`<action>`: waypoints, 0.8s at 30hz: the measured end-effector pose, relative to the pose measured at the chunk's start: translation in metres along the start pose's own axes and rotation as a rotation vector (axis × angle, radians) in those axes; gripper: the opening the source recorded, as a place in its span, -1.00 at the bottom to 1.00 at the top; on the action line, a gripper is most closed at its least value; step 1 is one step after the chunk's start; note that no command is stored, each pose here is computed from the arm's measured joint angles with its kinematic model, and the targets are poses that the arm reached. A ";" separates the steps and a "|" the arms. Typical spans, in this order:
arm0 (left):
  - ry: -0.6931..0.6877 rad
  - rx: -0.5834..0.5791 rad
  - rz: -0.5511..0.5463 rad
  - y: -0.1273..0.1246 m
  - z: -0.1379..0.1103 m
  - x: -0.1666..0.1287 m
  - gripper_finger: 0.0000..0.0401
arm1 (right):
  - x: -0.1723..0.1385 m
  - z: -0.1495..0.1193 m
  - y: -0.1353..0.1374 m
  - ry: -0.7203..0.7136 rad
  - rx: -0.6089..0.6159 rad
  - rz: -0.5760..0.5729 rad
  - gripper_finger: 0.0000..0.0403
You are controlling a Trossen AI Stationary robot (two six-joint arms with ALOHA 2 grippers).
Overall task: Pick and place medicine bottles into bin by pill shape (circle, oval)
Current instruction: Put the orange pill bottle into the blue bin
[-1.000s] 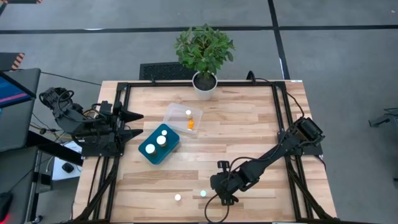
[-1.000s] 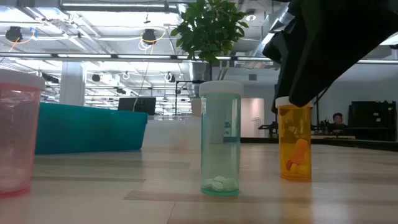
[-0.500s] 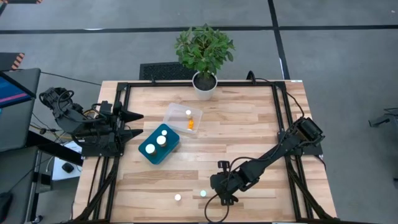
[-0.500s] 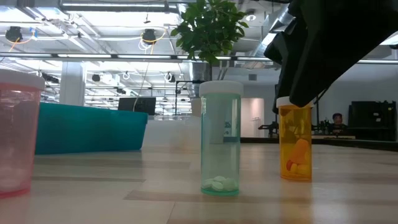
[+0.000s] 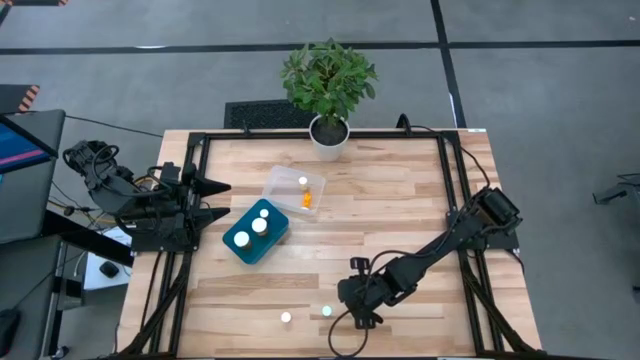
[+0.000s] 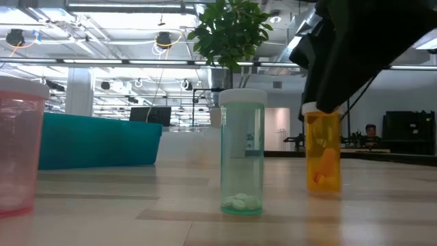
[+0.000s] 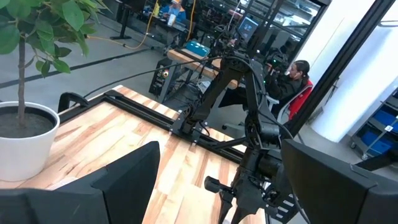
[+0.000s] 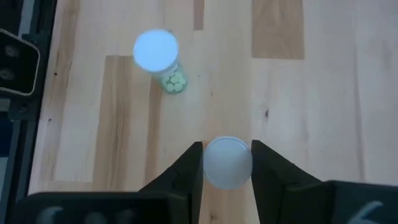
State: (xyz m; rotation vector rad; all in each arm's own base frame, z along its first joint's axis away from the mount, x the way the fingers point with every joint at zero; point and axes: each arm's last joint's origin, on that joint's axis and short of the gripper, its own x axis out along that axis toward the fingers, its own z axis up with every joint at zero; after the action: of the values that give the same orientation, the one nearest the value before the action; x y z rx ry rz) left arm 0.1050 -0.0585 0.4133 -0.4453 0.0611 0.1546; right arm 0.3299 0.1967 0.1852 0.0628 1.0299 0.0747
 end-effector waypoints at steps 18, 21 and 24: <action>0.011 -0.004 -0.017 0.000 0.000 0.000 0.63 | -0.032 0.028 -0.052 -0.051 -0.035 -0.042 -0.44; 0.011 0.002 -0.017 0.000 0.000 0.000 0.63 | -0.045 0.037 -0.068 -0.095 -0.015 -0.054 -0.44; 0.011 0.002 -0.017 0.000 0.000 0.000 0.63 | -0.053 0.045 -0.084 -0.129 0.003 -0.071 -0.44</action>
State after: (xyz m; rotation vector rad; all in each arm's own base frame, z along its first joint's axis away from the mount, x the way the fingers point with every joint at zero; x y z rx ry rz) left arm 0.1050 -0.0590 0.4132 -0.4445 0.0677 0.1353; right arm 0.3439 0.1079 0.2457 0.0337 0.9025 0.0042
